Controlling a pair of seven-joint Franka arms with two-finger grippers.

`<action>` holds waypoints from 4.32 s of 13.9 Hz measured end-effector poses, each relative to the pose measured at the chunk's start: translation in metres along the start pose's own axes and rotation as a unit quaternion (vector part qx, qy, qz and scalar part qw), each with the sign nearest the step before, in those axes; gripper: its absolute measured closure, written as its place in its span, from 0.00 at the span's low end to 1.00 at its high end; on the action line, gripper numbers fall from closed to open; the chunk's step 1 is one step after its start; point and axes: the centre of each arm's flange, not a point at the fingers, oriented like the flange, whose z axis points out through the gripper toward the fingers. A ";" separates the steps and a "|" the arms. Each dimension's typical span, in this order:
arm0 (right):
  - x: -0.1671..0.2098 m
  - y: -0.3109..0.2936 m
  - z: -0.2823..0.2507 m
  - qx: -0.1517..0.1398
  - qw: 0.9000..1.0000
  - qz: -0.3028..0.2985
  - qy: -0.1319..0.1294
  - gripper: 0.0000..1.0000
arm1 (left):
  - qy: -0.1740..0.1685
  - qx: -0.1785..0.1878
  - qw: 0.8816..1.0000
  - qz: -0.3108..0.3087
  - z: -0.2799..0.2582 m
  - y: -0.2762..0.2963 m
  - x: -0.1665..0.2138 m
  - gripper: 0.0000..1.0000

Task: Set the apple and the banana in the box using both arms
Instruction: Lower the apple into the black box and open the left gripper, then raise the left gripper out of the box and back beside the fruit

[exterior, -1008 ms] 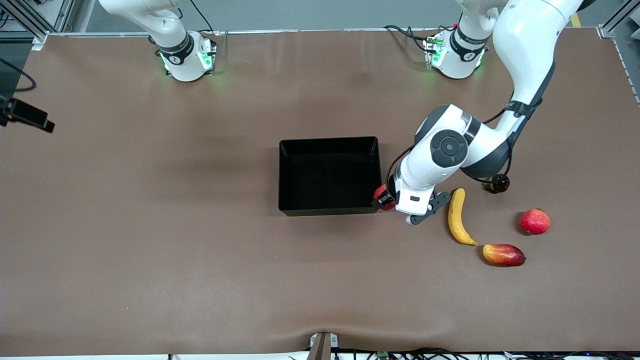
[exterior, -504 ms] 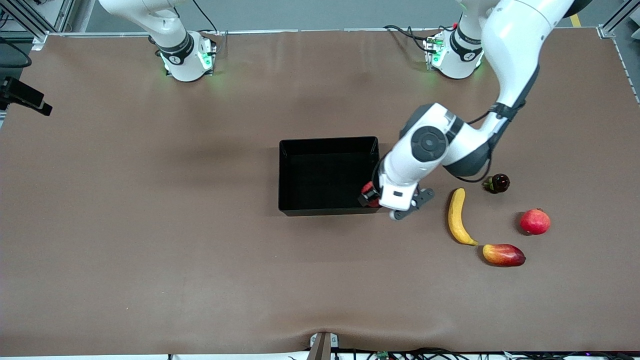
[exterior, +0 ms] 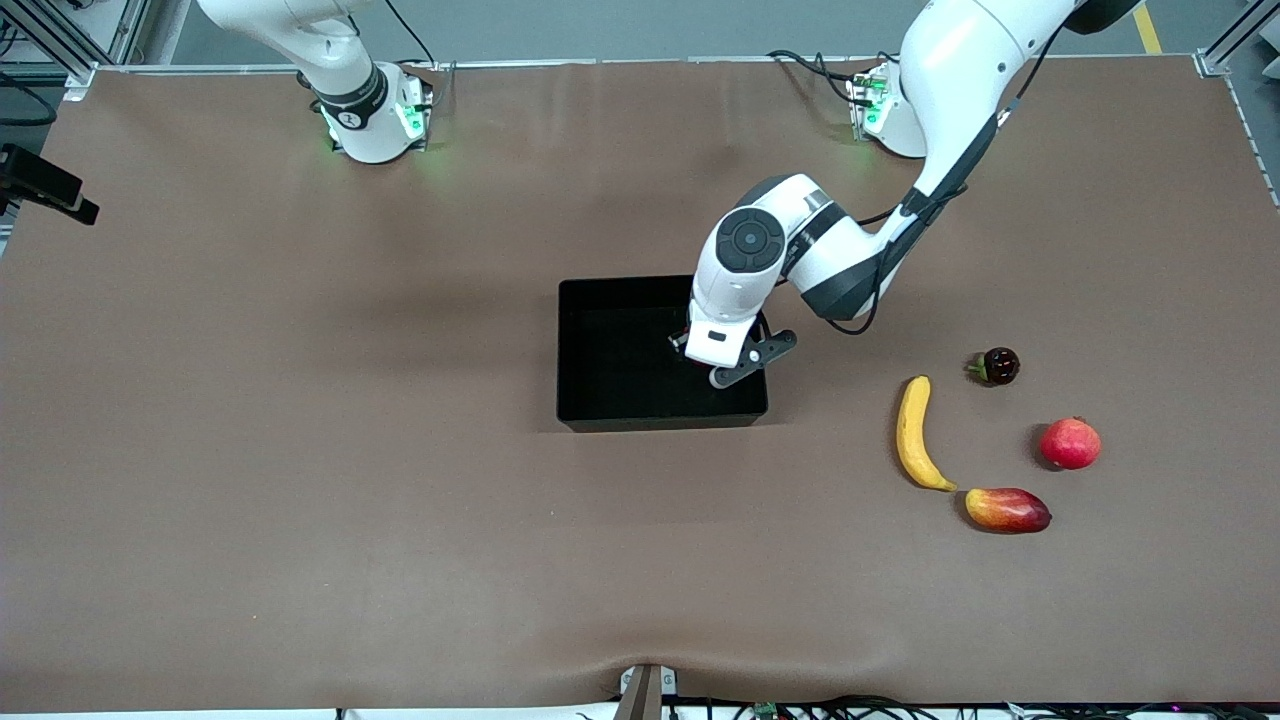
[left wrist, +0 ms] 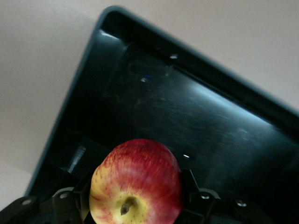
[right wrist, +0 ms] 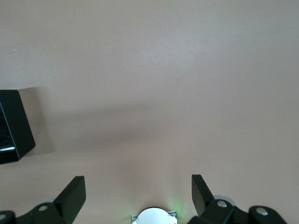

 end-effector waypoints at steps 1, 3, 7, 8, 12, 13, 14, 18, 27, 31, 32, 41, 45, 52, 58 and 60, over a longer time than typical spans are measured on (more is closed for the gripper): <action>0.000 0.000 0.000 0.000 1.000 0.000 0.000 0.00 | 0.003 0.008 1.000 -0.004 0.008 -0.002 -0.006 0.24; 0.000 0.000 0.001 0.000 1.000 0.000 -0.001 0.00 | 0.006 0.016 1.000 -0.006 0.015 -0.001 -0.022 0.24; 0.000 0.006 0.001 0.000 1.000 0.006 -0.001 0.00 | -0.002 0.036 0.999 0.009 0.037 -0.004 -0.043 0.24; 0.000 0.009 0.000 0.000 1.000 0.008 -0.001 0.00 | -0.003 0.042 0.999 0.014 0.045 -0.005 -0.046 0.24; 0.000 0.011 0.000 -0.001 1.000 0.011 -0.002 0.00 | -0.004 0.055 0.998 0.027 0.068 -0.008 -0.048 0.24; 0.000 0.012 0.000 -0.001 1.000 0.011 -0.002 0.00 | -0.006 0.056 0.998 0.026 0.070 -0.008 -0.048 0.24; 0.000 0.011 0.001 -0.001 1.000 0.011 -0.002 0.00 | -0.007 0.057 0.998 0.026 0.071 -0.008 -0.048 0.24; 0.001 0.009 0.001 -0.002 1.000 0.008 -0.002 0.00 | -0.006 0.058 0.998 0.023 0.073 -0.009 -0.044 0.24; 0.001 0.009 0.001 -0.002 1.000 -0.017 -0.003 0.00 | 0.054 0.049 0.997 0.009 -0.029 0.013 -0.001 0.00; 0.001 0.009 0.002 -0.002 1.000 -0.018 -0.003 0.00 | 0.065 0.024 0.998 0.004 -0.153 0.013 0.045 0.00; 0.001 0.008 0.002 -0.002 1.000 -0.018 -0.003 0.00 | 0.066 0.023 0.998 0.007 -0.166 0.007 0.057 0.00; 0.001 0.008 0.002 -0.002 1.000 -0.019 -0.005 0.00 | 0.064 0.004 0.995 0.081 -0.298 -0.113 0.157 0.00; 0.001 0.009 0.003 -0.001 1.000 -0.018 -0.006 0.00 | 0.072 0.018 0.987 0.139 -0.329 -0.174 0.198 0.00; 0.002 0.012 0.004 0.001 1.000 -0.015 -0.007 0.00 | 0.059 0.022 0.977 0.204 -0.381 -0.260 0.216 0.00; 0.001 0.013 0.004 0.001 1.000 -0.014 -0.008 0.00 | 0.047 0.026 0.975 0.214 -0.401 -0.310 0.191 0.00; 0.001 0.014 0.004 0.001 1.000 -0.014 -0.009 0.00 | 0.045 0.028 0.975 0.215 -0.401 -0.322 0.182 0.00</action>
